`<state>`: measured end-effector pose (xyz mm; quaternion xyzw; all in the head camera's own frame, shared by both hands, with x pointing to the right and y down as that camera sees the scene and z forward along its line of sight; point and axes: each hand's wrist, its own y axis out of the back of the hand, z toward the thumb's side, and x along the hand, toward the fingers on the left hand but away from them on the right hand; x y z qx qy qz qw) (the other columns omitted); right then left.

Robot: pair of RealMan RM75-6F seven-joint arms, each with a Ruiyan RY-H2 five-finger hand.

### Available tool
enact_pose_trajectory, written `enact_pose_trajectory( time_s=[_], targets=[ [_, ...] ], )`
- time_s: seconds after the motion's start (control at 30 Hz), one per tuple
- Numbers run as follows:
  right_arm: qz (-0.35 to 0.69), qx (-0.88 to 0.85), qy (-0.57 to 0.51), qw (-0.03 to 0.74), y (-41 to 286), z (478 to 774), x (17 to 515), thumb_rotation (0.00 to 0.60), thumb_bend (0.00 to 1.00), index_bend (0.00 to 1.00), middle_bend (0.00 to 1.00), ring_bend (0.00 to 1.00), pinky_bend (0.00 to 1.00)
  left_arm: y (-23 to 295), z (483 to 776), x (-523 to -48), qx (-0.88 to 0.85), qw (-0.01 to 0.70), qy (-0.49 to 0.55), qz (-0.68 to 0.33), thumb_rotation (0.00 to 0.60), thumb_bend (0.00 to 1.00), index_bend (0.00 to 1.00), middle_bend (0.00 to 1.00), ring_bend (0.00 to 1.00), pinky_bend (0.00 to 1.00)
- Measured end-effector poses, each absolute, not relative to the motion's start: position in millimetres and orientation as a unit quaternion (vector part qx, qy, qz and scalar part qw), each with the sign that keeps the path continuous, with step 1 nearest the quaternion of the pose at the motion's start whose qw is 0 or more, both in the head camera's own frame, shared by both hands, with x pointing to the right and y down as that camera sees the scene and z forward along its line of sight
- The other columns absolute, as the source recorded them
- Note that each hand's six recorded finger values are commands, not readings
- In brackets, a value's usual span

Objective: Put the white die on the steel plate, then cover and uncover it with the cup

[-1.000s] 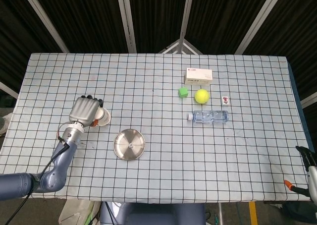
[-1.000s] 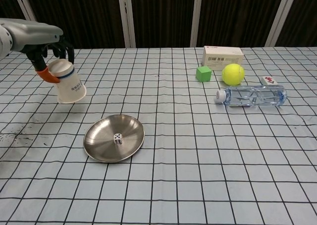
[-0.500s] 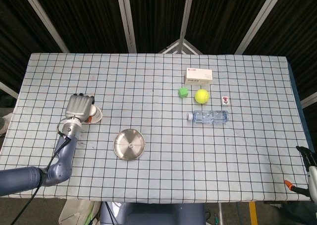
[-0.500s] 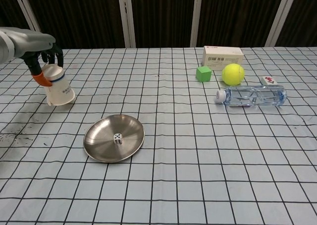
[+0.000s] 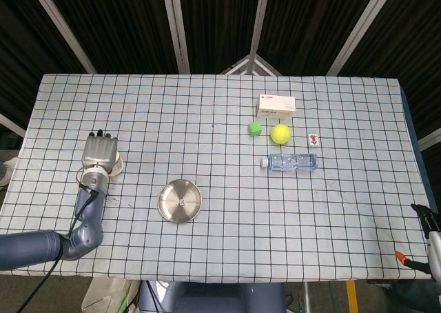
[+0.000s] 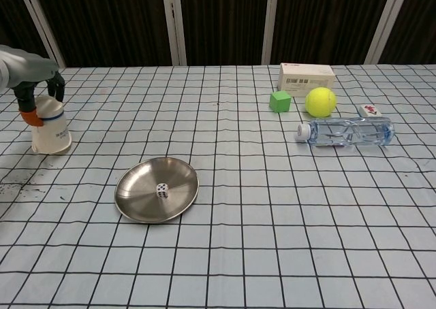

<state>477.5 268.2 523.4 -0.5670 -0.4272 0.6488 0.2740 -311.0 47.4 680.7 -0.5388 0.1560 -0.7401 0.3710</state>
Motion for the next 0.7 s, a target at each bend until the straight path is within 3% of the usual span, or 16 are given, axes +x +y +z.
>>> enact_pose_trajectory(
  time_s=[0.37,0.7],
  targets=[
    [0.651,-0.568,-0.424,0.272,268.8,525.2,476.0,0.6,0.04,0.12,0.14,0.15,0.13,55.4,673.6,-301.5,-0.561,0.39,0.146,-0.716,0.6,0.24,0.0,0.0,0.0,0.08],
    [0.647,-0.568,-0.427,0.276,267.7,523.1,473.8,0.6,0.04,0.12,0.14,0.15,0.13,87.8,619.9,-291.2,-0.611,0.419,0.212,-0.638,0.6,0.25,0.0,0.0,0.0,0.06]
  ],
)
